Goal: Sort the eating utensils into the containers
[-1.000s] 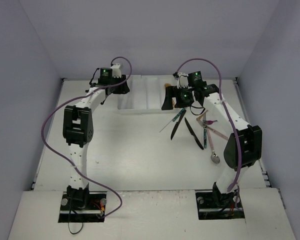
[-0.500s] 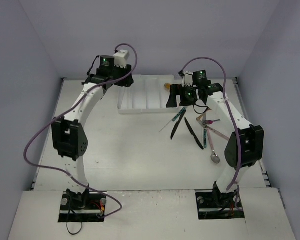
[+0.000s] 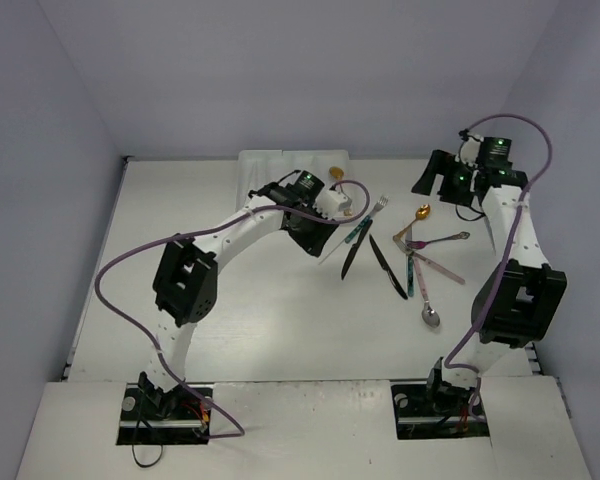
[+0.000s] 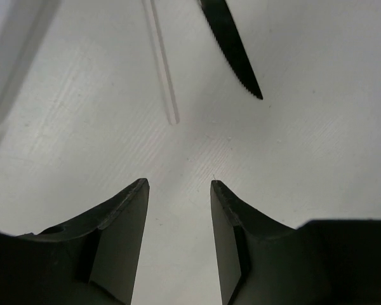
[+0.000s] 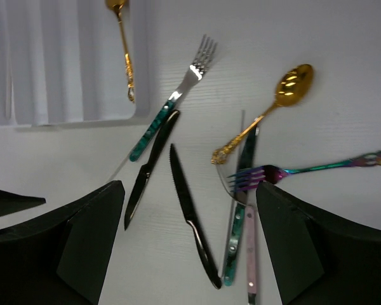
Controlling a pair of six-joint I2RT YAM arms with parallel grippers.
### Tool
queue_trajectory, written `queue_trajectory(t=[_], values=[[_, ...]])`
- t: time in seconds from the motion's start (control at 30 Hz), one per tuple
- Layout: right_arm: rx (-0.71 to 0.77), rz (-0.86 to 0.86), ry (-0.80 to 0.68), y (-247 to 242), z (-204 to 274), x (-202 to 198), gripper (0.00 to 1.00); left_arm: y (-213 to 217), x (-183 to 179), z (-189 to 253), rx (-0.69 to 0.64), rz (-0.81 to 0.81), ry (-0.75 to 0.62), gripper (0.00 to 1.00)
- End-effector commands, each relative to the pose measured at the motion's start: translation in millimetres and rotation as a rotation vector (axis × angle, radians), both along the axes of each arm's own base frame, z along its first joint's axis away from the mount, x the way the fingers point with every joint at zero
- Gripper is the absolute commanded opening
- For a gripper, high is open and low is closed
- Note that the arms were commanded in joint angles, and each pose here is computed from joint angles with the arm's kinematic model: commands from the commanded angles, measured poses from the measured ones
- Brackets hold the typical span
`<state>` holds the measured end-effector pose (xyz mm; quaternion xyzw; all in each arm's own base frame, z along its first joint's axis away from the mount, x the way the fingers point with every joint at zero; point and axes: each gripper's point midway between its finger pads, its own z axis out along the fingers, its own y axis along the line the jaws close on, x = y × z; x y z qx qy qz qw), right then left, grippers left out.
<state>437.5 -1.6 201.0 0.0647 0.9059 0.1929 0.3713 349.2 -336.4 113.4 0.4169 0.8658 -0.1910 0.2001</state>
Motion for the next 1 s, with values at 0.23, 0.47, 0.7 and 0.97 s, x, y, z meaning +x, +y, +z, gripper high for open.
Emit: queue_trajectory(t=[0.23,0.47,0.7,0.97], values=[[0.021,-0.104,-0.074,-44.9,25.0,-22.4,0.82,-27.5,1.4,-8.5,0.031,-0.053,0.009,0.40],[0.036,-0.093,-0.072,-42.7,24.5,-24.7,0.82,-38.5,15.8,-36.9,0.060,-0.035,0.022,0.40],[0.058,-0.081,-0.068,-39.3,24.1,-25.3,0.82,-38.0,29.9,-65.3,0.117,-0.005,0.016,0.40],[0.065,-0.073,-0.072,-38.2,25.6,-23.3,0.82,-28.5,25.6,-94.9,0.202,-0.003,0.033,0.20]])
